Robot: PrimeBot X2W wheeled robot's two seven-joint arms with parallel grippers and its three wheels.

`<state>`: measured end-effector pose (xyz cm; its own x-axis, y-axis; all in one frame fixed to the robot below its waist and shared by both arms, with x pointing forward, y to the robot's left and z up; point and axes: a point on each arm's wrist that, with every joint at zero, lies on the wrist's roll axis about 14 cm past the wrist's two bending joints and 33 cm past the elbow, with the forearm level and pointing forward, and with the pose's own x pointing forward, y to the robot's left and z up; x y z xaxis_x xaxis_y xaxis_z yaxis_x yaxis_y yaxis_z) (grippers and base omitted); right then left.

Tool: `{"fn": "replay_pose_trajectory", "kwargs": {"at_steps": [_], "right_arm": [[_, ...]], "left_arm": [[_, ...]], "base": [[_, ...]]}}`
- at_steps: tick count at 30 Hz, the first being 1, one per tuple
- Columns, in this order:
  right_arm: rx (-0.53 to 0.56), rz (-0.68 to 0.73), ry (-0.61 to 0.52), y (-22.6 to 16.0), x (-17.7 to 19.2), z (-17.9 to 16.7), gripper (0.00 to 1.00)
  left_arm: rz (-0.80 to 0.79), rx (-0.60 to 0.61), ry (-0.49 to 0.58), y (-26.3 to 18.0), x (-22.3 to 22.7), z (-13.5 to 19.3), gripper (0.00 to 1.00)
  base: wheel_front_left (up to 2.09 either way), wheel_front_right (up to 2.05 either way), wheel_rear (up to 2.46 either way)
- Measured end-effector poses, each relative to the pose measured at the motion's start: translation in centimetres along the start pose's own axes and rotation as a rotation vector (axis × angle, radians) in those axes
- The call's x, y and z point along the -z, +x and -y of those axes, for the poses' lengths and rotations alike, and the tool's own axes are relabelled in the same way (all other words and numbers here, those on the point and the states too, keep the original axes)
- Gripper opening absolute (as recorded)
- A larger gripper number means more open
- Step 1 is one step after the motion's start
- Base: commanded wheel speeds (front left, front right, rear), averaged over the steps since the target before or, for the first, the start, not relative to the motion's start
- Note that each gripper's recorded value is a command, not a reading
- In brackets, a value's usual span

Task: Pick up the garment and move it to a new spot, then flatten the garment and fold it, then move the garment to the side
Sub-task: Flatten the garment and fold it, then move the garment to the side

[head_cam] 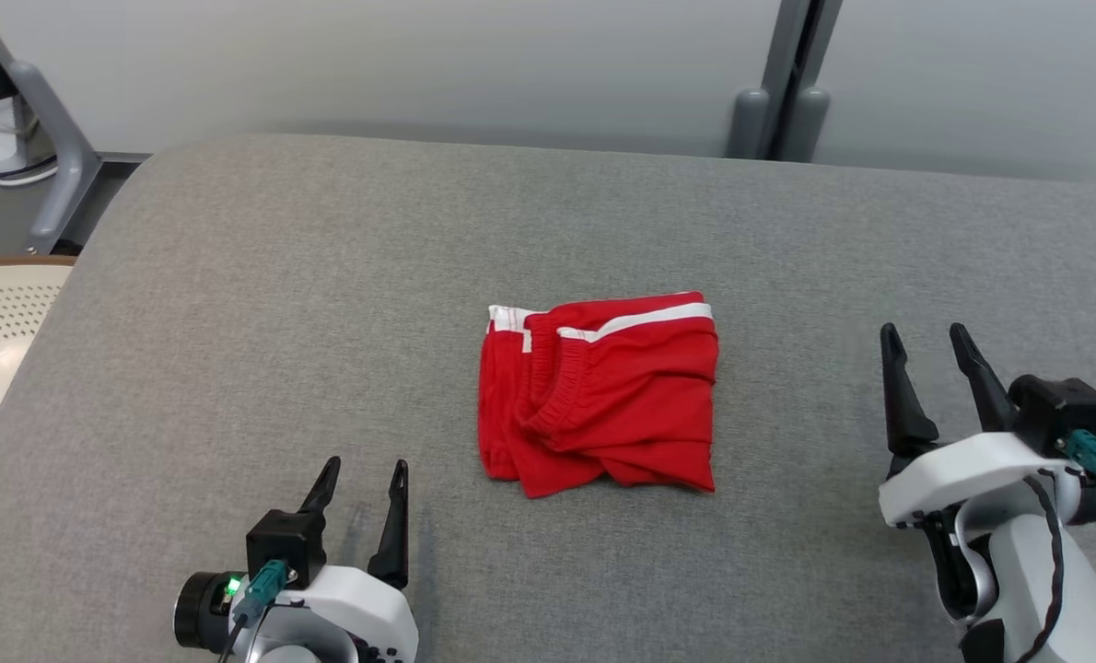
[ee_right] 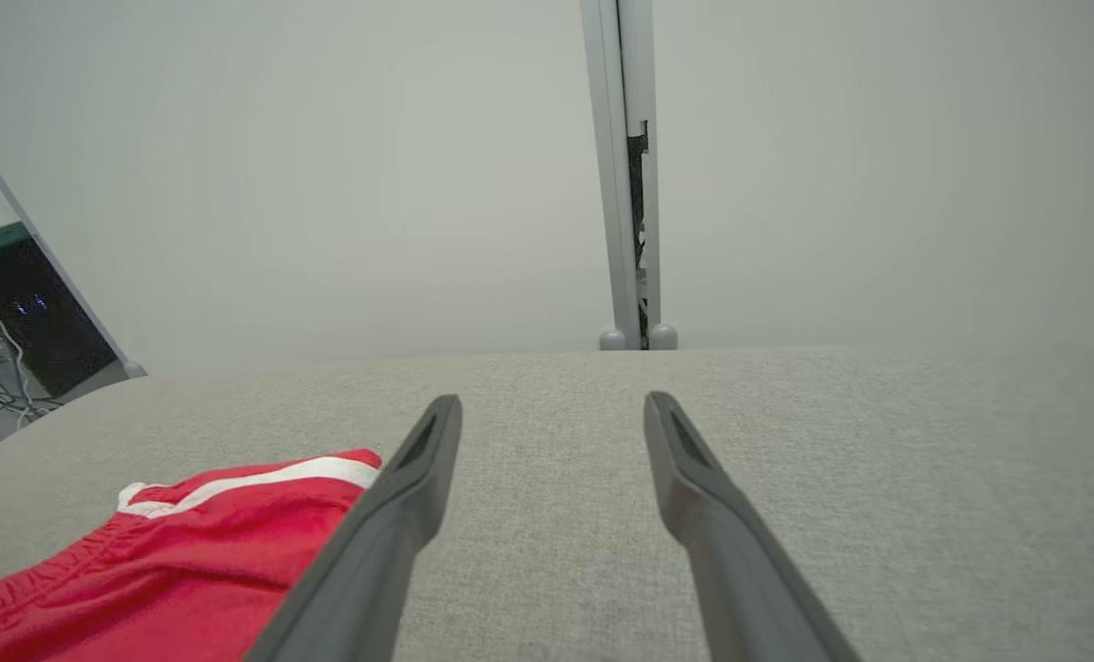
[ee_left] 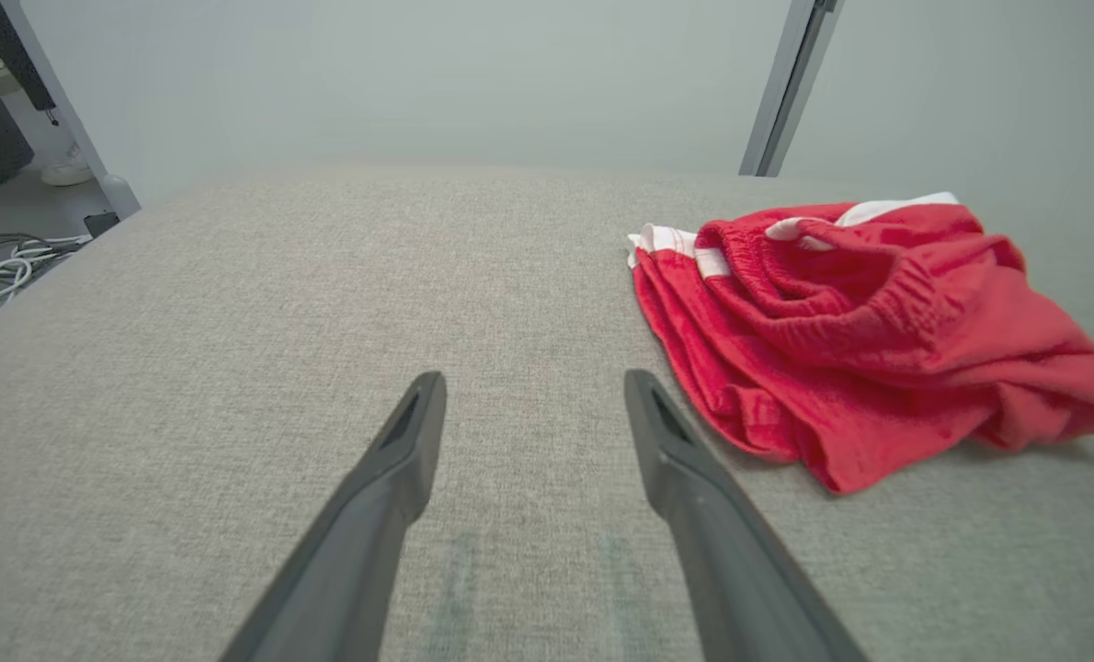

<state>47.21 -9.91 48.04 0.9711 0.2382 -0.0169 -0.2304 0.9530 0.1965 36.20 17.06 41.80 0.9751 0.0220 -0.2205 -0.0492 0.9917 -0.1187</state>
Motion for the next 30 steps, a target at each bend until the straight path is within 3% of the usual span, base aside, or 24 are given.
{"fn": "replay_pose_trajectory", "kwargs": {"at_steps": [10,30], "right_arm": [[0.108,-0.025,-0.033,-4.3,0.9,3.8,1.00],[0.155,-0.008,-0.010,-10.0,0.7,4.4,1.00]], "left_arm": [[0.011,0.032,0.021,0.5,-0.3,1.1,1.00],[0.054,0.065,0.063,-1.0,-1.1,2.2,1.00]], "base": [[0.00,0.00,0.00],[0.00,0.00,0.00]]}}
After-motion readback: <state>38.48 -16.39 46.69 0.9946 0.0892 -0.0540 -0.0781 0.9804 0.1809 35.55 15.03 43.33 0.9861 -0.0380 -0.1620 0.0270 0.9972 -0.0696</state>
